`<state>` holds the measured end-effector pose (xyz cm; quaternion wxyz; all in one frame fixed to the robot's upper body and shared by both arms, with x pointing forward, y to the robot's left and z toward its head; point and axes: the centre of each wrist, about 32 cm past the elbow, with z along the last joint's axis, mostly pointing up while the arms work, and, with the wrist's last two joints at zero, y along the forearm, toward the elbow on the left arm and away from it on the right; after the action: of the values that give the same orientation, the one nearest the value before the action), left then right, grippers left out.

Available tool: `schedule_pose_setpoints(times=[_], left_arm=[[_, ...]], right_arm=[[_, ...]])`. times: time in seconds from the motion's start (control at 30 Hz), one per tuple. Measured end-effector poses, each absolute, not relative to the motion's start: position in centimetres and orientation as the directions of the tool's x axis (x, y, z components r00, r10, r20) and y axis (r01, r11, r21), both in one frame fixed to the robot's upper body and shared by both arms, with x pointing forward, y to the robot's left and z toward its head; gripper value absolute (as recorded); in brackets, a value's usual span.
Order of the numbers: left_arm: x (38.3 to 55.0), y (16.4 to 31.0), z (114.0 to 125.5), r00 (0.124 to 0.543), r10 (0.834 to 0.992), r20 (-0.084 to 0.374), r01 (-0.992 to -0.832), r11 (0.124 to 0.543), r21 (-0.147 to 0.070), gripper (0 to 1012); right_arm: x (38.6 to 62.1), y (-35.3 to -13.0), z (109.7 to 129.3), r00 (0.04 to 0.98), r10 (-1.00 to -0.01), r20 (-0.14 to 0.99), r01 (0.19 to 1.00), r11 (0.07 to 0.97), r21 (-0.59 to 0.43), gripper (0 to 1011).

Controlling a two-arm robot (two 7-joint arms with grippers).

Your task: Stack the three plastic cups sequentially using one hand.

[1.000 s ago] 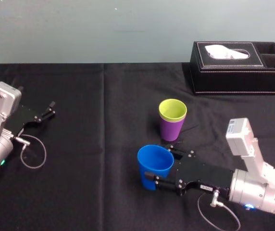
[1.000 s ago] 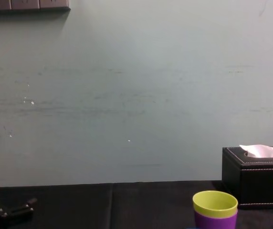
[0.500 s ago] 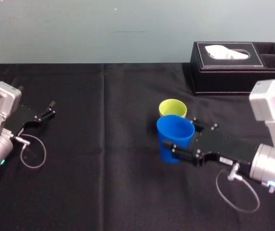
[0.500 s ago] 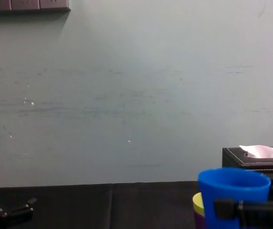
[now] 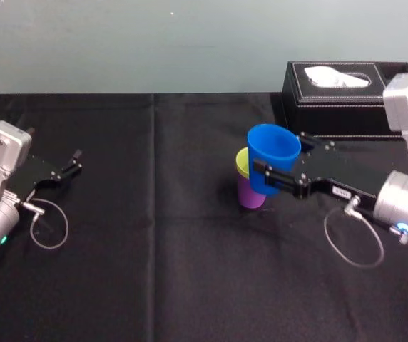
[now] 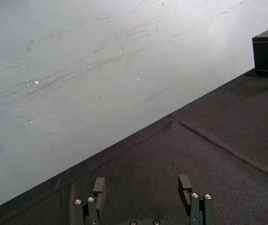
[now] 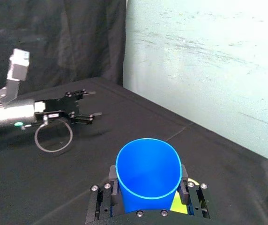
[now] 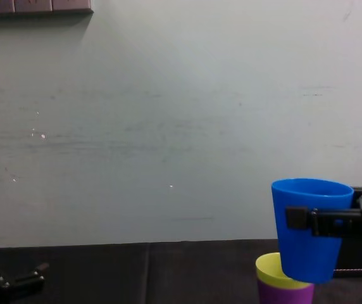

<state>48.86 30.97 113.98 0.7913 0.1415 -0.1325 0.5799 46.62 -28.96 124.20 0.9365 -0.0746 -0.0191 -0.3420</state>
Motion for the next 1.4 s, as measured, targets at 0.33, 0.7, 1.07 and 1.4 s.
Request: schedule_pose_setpoints(times=[0.33,0.7,1.07,1.4], left_arm=[[48.9,31.0,114.0,0.292,0.880,0.374,-0.955,0.287,0.070,1011],[48.9,31.0,114.0,0.292,0.880,0.374,-0.955,0.287,0.070,1011],[48.9,31.0,114.0,0.292,0.880,0.374,-0.955,0.287,0.070,1011],[48.9,31.0,114.0,0.292,0.880,0.374,-0.955,0.287,0.070,1011]], right_arm=[[49.4,-28.6,123.5,0.754,-0.649,0.100,0.657,0.745,-0.116,718],[51.8,-28.5,122.8,0.750,-0.652,0.112,0.661,0.740,-0.125,718],[52.9,-28.6,122.3,0.747,-0.655,0.113,0.664,0.733,-0.146,718],[53.3,-28.8,121.1,0.757,-0.645,0.103,0.653,0.743,-0.147,718]])
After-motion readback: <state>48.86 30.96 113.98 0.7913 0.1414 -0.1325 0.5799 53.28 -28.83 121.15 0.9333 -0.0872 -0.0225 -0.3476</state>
